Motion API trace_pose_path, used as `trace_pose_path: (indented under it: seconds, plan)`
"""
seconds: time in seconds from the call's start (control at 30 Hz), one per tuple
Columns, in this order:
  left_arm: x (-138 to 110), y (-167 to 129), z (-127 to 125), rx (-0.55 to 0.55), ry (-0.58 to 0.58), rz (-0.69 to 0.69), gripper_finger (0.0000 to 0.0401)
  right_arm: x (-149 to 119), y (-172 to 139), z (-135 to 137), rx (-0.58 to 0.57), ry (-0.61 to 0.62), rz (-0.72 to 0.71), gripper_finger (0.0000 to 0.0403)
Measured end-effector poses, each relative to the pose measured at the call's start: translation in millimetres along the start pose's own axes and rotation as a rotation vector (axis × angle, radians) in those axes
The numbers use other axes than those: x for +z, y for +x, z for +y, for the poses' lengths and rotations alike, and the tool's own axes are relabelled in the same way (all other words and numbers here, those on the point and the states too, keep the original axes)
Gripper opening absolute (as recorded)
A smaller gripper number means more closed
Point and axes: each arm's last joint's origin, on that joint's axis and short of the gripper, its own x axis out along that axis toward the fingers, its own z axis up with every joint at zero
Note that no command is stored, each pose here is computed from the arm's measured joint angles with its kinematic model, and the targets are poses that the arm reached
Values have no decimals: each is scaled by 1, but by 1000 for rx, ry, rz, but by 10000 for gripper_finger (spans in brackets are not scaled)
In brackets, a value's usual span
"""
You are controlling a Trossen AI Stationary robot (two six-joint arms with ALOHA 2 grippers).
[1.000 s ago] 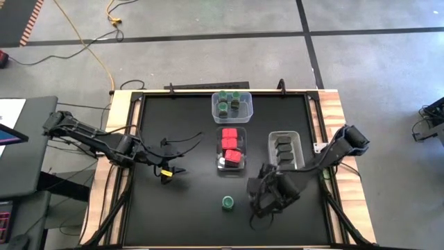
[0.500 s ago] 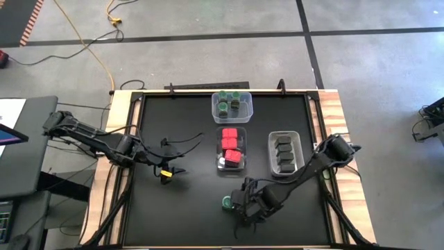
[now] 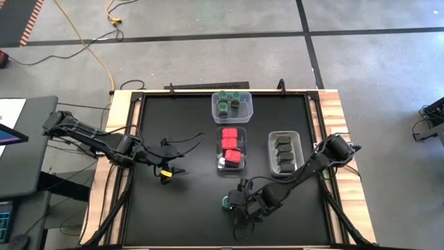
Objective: Sort spices by type
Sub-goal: Put the green seasoning bottle into the transparent bin
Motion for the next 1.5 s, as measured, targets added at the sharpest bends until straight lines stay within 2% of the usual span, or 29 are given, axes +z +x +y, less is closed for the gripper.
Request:
trace_pose_path:
  seconds: [0.37, 0.77, 0.93, 1.13, 1.33, 1.5]
  plan:
    - [0, 0, 0, 0, 3, 1, 281, 6, 2, -2, 7, -12, -36, 323]
    - [0, 0, 0, 1, 5, 3, 281, 11, 3, -4, 14, -33, -57, 270]
    - [0, 0, 0, 2, 18, 4, 281, 11, 3, -4, 12, -47, -54, 222]
    - [0, 0, 0, 2, 29, 4, 281, 9, -1, -7, -9, -84, -24, 217]
    - [-1, 0, 0, 3, 52, 7, 281, 2, -23, -14, -65, -113, 72, 217]
    - [-1, 0, 1, 5, 56, 12, 281, 3, -66, -29, -152, -117, 112, 217]
